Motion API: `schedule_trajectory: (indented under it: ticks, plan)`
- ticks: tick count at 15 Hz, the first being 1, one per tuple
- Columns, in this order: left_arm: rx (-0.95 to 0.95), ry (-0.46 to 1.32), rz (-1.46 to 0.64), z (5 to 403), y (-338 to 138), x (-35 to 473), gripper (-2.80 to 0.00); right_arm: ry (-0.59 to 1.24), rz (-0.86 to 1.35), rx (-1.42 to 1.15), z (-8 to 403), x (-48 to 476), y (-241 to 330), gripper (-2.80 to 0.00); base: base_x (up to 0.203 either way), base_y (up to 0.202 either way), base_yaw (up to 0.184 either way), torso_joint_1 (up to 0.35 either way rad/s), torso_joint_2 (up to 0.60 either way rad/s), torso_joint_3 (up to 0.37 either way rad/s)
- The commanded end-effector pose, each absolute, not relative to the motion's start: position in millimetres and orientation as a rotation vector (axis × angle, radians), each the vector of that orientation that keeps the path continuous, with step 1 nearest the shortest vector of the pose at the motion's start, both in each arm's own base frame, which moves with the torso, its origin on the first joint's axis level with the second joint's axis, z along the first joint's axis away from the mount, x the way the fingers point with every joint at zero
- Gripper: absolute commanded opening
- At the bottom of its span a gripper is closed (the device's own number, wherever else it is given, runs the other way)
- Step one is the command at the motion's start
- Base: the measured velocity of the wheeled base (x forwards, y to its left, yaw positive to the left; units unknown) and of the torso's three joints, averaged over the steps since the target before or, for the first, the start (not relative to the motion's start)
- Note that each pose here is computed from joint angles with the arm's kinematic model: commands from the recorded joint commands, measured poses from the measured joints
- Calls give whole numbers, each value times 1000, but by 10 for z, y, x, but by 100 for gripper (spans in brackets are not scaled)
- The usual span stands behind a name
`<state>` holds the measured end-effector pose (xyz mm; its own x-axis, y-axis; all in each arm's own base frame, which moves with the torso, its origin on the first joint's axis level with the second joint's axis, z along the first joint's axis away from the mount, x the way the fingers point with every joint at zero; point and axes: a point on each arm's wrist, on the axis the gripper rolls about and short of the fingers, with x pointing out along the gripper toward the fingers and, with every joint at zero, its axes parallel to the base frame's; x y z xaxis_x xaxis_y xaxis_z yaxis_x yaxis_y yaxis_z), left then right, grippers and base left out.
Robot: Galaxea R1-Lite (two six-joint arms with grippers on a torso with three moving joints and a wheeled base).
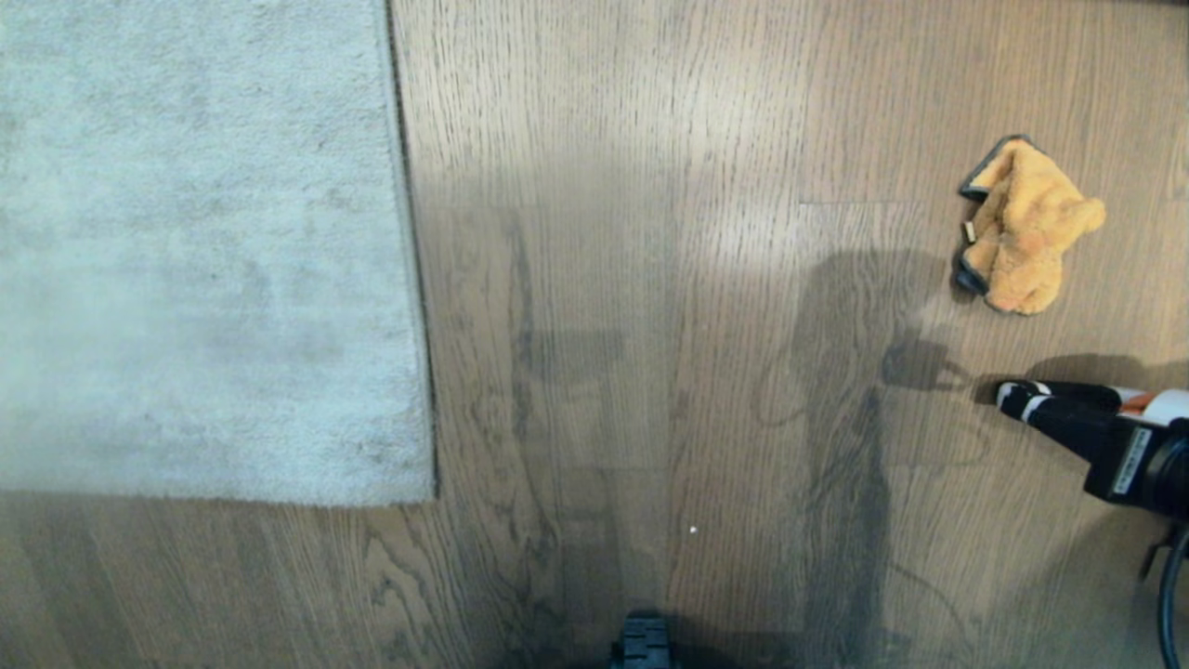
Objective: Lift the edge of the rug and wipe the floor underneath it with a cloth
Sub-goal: Pick up the rag
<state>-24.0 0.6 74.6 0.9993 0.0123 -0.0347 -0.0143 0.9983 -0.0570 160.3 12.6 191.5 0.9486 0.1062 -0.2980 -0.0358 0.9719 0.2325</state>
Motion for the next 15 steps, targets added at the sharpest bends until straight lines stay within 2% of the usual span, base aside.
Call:
schedule_trajectory:
  ticks: [1,11,15]
  plan:
    - [-58,35,14,745,6,-240,-280,319,73,227,1908,1627,128,0,0,0,0,0,0,0]
    - [-58,35,14,745,6,-240,-280,246,80,244,1972,1666,131,0,0,0,0,0,0,0]
    - [-58,35,13,745,6,-240,-280,155,89,247,2023,1816,139,0,0,0,0,0,0,0]
